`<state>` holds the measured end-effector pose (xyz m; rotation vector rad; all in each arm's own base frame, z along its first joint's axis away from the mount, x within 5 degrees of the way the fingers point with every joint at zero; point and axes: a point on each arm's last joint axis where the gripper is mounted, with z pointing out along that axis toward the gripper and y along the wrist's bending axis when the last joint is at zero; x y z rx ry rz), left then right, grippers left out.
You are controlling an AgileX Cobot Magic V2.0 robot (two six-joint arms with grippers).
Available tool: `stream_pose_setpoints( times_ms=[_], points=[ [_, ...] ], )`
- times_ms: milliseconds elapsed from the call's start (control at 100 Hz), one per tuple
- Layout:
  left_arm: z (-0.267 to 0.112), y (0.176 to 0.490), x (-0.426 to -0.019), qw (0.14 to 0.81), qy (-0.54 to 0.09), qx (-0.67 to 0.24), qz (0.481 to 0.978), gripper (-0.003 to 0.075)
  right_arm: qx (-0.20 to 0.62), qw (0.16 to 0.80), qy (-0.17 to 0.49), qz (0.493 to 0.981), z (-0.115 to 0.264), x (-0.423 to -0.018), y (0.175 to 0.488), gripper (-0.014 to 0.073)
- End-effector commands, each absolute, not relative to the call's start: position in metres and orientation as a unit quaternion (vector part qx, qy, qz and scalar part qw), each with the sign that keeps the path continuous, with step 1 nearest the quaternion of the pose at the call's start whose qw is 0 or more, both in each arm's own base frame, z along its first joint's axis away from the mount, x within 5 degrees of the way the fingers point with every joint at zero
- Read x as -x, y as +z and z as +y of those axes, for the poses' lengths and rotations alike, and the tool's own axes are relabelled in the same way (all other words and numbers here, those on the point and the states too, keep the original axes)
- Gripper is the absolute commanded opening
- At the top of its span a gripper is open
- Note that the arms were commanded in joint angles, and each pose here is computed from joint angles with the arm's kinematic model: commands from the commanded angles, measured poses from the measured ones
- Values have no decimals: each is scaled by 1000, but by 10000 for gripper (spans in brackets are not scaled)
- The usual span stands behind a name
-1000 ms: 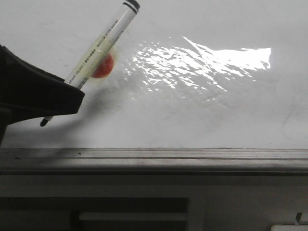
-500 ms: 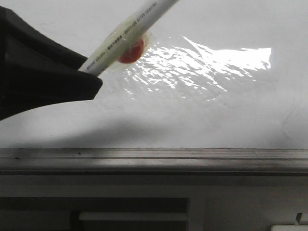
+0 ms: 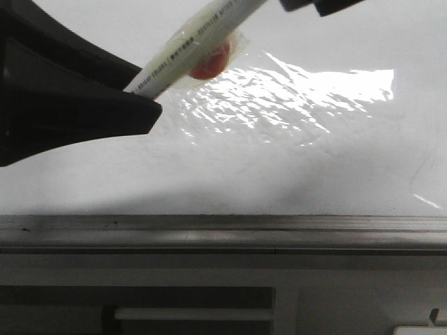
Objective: Write number 9 on whiteboard
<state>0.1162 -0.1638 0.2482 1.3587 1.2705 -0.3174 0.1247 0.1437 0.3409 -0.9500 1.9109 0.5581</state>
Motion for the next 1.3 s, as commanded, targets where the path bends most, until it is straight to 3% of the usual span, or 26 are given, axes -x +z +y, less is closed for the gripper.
stream_pose_setpoints(
  times_ms=[0,380,660,760,1030,1290],
  points=[
    [-169,268,-115,627,-163,-562,515,-20,371,498,238,747,150,-132,362,283],
    [-169,267,-115,625,-162,-562,516,-20,369,471,244,763,166,-145,358,256],
    [-169,266,-116,621,-159,-563,521,-18,369,470,244,763,166,-145,357,-69],
    [-168,265,-116,619,-158,-563,524,18,369,470,244,764,166,-145,357,-69],
    [-167,267,-117,621,-171,-537,545,250,370,463,244,767,166,-144,356,-62],
    [-149,287,-110,648,-190,-474,565,270,362,467,247,768,163,-143,359,-56]
  ],
)
